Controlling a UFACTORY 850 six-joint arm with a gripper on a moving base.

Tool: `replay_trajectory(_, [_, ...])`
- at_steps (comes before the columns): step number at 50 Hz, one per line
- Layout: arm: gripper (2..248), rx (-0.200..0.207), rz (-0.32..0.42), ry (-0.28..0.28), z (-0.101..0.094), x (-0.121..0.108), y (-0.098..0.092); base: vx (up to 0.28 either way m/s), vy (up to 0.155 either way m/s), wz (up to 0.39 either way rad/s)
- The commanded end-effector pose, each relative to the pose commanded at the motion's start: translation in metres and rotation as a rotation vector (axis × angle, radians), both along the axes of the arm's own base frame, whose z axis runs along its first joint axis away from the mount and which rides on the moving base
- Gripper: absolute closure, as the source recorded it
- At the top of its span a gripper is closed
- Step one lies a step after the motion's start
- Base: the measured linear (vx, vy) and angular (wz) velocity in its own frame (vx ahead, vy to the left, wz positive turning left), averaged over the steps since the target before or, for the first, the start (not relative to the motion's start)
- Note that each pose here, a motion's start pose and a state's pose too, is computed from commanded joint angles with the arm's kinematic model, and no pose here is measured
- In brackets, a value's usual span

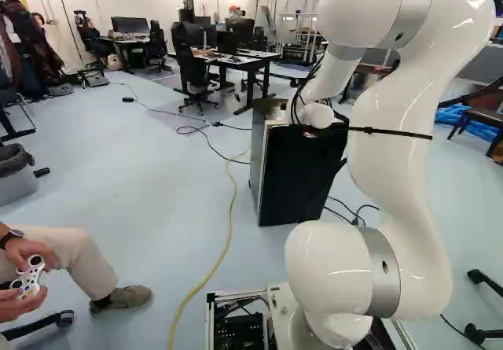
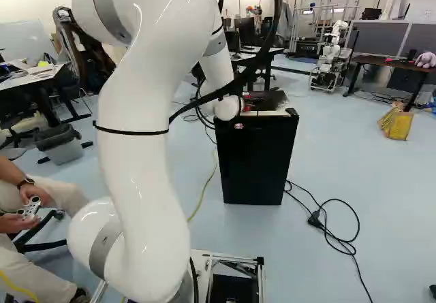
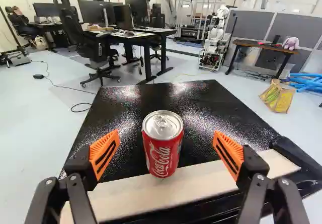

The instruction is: Grab a drink from the fridge

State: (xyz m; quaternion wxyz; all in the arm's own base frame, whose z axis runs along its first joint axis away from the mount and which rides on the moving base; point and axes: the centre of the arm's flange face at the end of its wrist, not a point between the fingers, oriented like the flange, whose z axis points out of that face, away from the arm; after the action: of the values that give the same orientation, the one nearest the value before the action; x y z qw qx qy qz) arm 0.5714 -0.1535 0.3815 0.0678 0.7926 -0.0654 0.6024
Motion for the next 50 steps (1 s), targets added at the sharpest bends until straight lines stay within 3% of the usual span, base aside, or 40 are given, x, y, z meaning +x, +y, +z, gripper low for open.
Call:
replay_trajectory(12, [3, 0.0, 0.0, 0.0, 0.0, 0.001, 0.0, 0.0, 0.0, 0.0])
replay_trajectory(13, [17, 0.0, 0.0, 0.0, 0.0, 0.001, 0.0, 0.0, 0.0, 0.0])
replay_trajectory(17, [17, 0.0, 0.0, 0.0, 0.0, 0.001, 0.0, 0.0, 0.0, 0.0])
replay_trajectory(18, [54, 0.0, 0.0, 0.0, 0.0, 0.001, 0.0, 0.0, 0.0, 0.0])
replay_trajectory(22, [54, 0.0, 0.0, 0.0, 0.0, 0.001, 0.0, 0.0, 0.0, 0.0])
replay_trajectory(23, [91, 0.0, 0.0, 0.0, 0.0, 0.001, 0.0, 0.0, 0.0, 0.0])
replay_trajectory(28, [91, 0.0, 0.0, 0.0, 0.0, 0.001, 0.0, 0.0, 0.0, 0.0])
replay_trajectory(29, [129, 0.0, 0.0, 0.0, 0.0, 0.001, 0.0, 0.0, 0.0, 0.0])
replay_trajectory(33, [129, 0.0, 0.0, 0.0, 0.0, 0.001, 0.0, 0.0, 0.0, 0.0])
replay_trajectory(34, [155, 0.0, 0.0, 0.0, 0.0, 0.001, 0.0, 0.0, 0.0, 0.0])
replay_trajectory(50, [156, -0.005, 0.0, -0.017, 0.011, 0.0, 0.0, 0.0, 0.0, 0.0])
